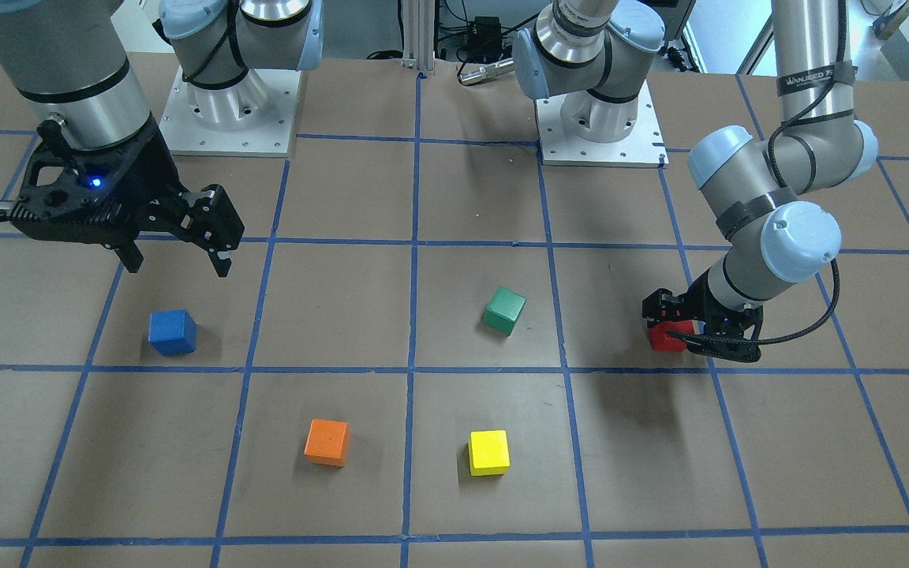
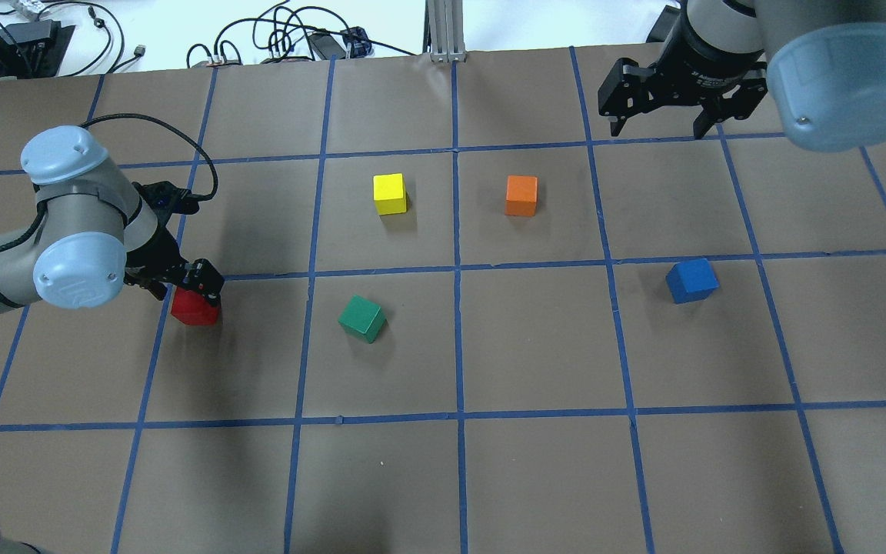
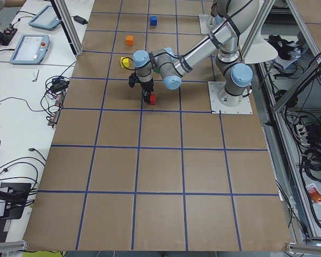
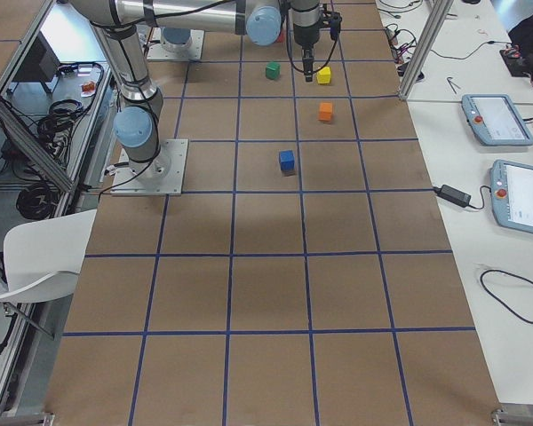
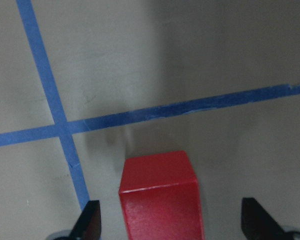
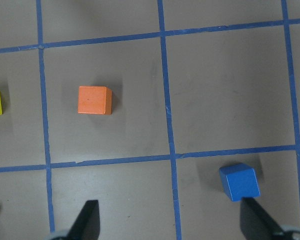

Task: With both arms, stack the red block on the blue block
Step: 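Close the left gripper on the red cube and lift it, then carry the red cube with the left gripper toward the table centre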

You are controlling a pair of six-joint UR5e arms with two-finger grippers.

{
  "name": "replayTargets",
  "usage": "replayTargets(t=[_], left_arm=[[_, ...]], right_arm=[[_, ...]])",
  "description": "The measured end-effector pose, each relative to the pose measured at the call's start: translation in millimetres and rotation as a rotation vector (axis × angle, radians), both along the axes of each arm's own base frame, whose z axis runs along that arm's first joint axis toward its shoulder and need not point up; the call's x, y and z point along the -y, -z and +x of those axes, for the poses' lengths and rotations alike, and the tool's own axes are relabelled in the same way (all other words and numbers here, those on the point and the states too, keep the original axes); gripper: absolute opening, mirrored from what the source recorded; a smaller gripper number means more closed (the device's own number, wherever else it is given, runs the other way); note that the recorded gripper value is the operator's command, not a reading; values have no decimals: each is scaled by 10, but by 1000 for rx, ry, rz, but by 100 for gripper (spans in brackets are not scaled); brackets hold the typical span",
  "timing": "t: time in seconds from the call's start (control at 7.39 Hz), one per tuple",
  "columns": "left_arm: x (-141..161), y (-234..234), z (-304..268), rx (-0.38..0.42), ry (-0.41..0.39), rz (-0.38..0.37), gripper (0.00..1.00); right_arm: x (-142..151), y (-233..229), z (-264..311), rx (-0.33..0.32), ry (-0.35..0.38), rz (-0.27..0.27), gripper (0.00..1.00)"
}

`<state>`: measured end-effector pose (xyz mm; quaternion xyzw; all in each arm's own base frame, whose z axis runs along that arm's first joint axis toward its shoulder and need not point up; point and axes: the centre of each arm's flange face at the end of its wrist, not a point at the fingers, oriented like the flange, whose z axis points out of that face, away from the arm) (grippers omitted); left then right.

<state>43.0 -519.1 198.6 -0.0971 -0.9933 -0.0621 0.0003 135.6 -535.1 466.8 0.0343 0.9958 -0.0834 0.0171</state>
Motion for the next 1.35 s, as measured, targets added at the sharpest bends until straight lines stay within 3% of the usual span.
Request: replayTargets(t=[0.14, 0.27, 0.54, 0.68, 0.95, 1.35], left_arm=[[1, 30, 38, 0, 19, -8, 4], [12, 41, 35, 0, 8, -16, 0], [53, -78, -51, 10, -30, -43, 0], [123, -293, -242, 14, -33, -64, 0], [279, -755, -1161, 13, -46, -92, 0], [132, -967, -2785, -30, -136, -119, 0]], right_arm=[[-3, 88, -5, -5, -3, 14, 100], [-26, 151, -24, -11, -2, 19, 100], [-132, 62, -37, -7, 3, -1, 100], [-194, 43, -35, -5, 4, 15, 100], [-281, 41, -32, -1, 8, 53, 100], [-340, 8, -24, 2, 17, 62, 100]])
